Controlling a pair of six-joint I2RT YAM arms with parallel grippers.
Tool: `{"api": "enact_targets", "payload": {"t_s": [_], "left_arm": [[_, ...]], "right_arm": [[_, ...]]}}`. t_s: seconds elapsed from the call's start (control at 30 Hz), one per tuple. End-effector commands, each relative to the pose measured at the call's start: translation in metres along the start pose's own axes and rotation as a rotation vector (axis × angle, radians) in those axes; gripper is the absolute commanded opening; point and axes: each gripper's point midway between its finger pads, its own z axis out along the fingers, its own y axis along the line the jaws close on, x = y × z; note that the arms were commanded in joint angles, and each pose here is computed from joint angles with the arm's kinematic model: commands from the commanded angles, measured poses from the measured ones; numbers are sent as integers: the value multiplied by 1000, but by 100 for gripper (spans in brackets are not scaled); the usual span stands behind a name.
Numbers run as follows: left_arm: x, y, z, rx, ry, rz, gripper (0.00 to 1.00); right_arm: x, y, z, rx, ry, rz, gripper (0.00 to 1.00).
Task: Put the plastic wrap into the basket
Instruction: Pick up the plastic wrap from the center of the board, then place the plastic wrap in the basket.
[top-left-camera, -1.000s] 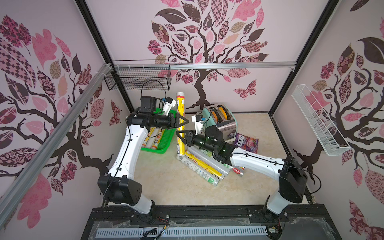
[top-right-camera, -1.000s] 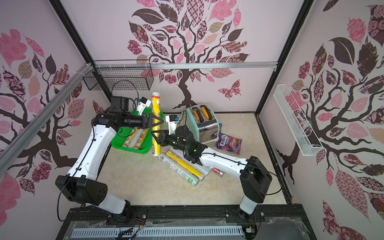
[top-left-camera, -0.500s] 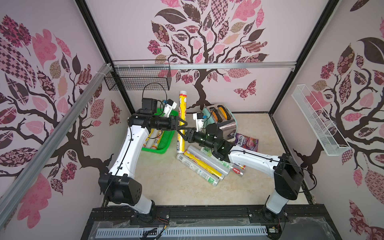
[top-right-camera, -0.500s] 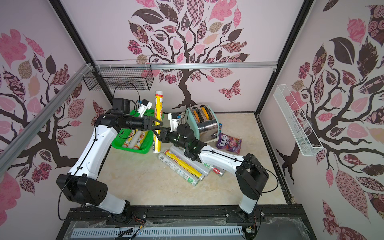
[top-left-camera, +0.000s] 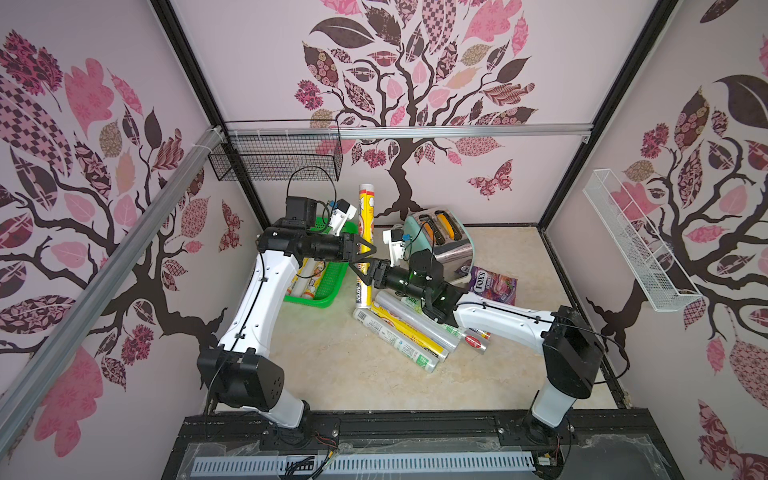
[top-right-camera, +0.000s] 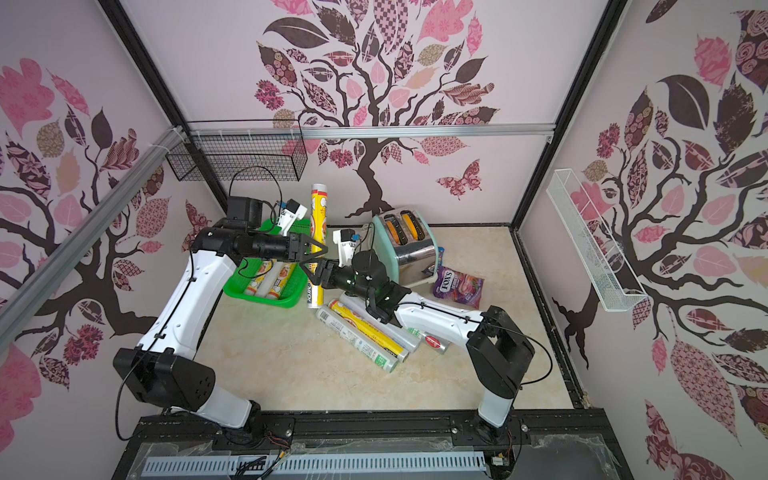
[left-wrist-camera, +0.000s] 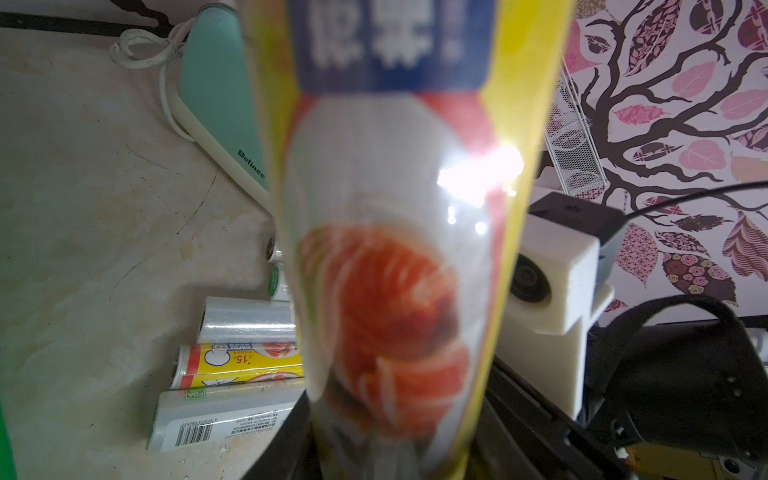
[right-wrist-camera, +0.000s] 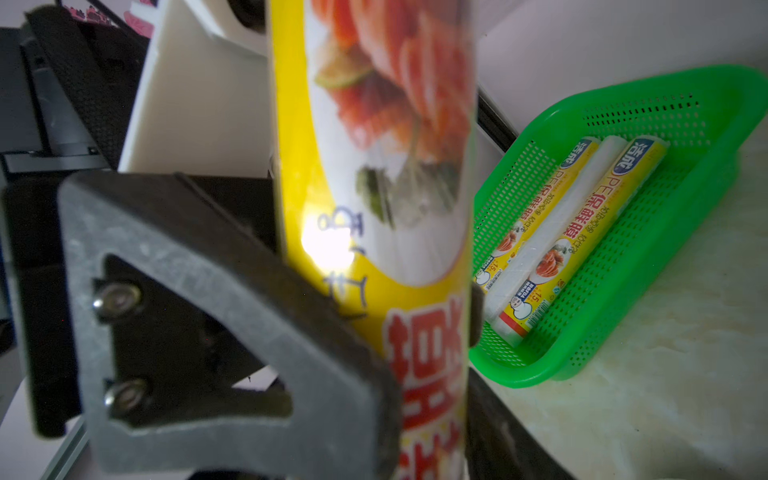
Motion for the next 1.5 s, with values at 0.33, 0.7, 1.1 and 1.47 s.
{"api": "enact_targets", "payload": {"t_s": [0.33, 0.7, 1.1, 1.47], "left_arm": [[1, 35, 1, -175, 41, 62, 38], [-2, 91, 1, -413, 114, 82, 38], [1, 173, -9, -721, 232, 91, 39], [-13, 220, -8, -796, 289, 128, 40]], "right_arm": [[9, -6, -43, 88, 52, -239, 86], [-12, -6, -67, 231, 69, -514, 89], [18, -29, -86, 303, 220, -514, 89], [27, -32, -105, 336, 260, -539, 96]]}}
